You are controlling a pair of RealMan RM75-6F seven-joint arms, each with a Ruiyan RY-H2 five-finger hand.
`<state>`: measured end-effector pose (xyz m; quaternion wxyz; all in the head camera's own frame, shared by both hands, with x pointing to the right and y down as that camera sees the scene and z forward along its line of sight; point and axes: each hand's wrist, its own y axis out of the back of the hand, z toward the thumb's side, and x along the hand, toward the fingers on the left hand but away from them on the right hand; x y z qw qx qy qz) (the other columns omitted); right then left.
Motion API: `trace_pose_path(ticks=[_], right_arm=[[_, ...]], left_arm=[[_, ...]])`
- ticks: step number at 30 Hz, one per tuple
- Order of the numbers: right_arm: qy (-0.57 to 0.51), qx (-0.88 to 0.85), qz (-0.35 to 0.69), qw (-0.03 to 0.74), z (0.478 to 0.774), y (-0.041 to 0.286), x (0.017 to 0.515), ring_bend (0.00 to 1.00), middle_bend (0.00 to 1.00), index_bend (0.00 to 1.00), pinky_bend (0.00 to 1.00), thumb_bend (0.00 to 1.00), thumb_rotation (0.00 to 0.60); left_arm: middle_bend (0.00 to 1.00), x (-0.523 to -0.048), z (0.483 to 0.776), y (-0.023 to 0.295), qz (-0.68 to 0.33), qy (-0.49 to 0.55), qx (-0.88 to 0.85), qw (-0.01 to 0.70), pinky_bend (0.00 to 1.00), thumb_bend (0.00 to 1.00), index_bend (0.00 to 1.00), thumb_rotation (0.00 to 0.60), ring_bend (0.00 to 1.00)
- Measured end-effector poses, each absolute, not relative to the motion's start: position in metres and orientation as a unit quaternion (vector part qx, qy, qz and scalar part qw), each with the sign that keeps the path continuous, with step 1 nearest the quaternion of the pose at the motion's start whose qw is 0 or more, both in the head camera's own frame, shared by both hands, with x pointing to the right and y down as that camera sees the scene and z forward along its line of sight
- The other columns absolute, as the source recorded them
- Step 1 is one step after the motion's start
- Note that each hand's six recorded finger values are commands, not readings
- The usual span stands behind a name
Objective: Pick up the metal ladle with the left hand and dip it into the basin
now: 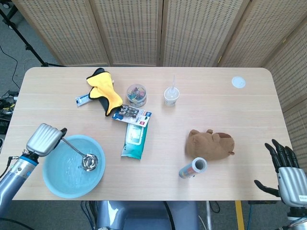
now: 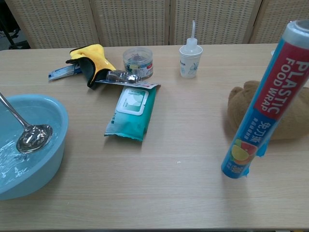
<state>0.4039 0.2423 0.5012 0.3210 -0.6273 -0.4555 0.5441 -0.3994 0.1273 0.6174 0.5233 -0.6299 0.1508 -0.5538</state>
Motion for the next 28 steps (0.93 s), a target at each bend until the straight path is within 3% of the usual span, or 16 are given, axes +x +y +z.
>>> trace_pose_path(ticks=[17, 28], right_arm=[[-0.453, -0.632, 0.538, 0.324, 0.500, 0.245, 0.398, 0.00, 0.00, 0.00, 0.00, 0.00, 0.600], [-0.460, -0.631, 0.533, 0.326, 0.494, 0.244, 0.400, 0.00, 0.00, 0.00, 0.00, 0.00, 0.600]], left_arm=[[0.96, -0.419, 0.569, 0.123, -0.560, 0.174, -0.608, 0.536, 0.95, 0.63, 0.82, 0.600, 0.97], [0.96, -0.417, 0.564, 0.129, -0.576, 0.155, -0.611, 0.521, 0.95, 0.63, 0.82, 0.600, 0.97]])
